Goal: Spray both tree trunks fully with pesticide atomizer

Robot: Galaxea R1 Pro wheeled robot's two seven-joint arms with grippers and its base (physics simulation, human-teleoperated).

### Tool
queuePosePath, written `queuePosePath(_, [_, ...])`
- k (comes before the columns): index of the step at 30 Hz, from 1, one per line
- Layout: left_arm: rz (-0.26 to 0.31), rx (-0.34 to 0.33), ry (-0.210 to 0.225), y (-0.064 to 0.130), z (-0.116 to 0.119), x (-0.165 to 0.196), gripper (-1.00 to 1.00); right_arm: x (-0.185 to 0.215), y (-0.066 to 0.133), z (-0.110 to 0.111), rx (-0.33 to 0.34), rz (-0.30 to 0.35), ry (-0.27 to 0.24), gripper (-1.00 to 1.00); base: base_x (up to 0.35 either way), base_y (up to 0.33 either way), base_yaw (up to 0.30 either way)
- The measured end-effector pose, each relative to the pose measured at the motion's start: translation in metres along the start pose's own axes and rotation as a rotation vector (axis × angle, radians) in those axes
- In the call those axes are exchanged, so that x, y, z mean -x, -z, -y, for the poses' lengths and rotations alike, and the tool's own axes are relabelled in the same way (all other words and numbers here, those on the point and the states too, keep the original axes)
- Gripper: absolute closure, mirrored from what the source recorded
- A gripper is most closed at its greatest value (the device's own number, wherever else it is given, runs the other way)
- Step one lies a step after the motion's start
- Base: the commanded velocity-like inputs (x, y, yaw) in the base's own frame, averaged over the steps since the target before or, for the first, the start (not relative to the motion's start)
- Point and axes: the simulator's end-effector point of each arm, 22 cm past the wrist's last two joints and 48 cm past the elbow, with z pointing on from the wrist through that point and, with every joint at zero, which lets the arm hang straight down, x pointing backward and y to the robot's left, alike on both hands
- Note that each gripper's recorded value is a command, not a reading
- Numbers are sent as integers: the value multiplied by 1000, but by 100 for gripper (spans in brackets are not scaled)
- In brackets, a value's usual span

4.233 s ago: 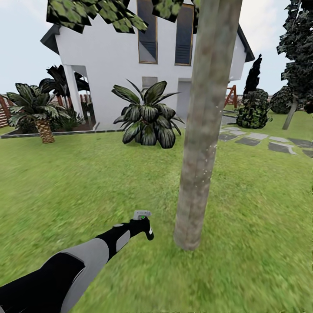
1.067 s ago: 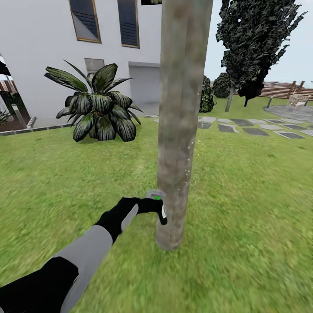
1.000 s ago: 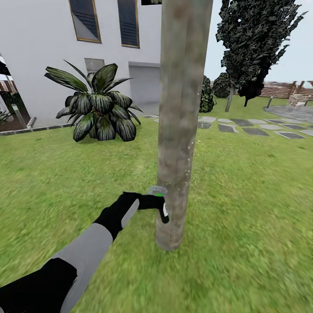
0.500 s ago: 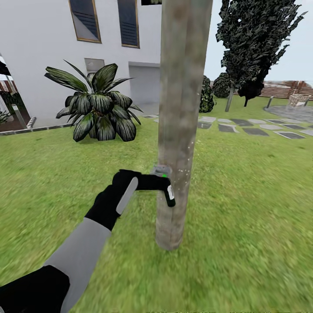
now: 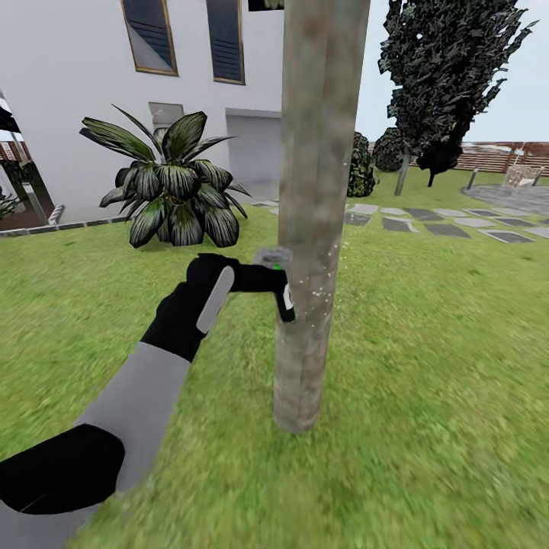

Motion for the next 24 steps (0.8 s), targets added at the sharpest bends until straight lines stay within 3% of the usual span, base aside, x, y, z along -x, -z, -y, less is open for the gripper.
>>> queuePosePath(7, [71,30,-41,21,-4,75,100,0,0,0,0,0,0,-100,0,0,0])
queuePosePath(8, [72,60,-50,26,-13,102,100,0,0,0,0,-1,0,-100,0,0,0])
queuePosePath(9, [120,44,-70,43,0,135,100,0,0,0,0,0,0,-100,-18,0,0])
queuePosePath(21, [157,51,-96,54,5,157,100,0,0,0,0,0,0,-100,-95,17,0])
queuePosePath(24, [146,86,-106,63,0,189,100,0,0,0,0,-1,0,-100,-4,1,0])
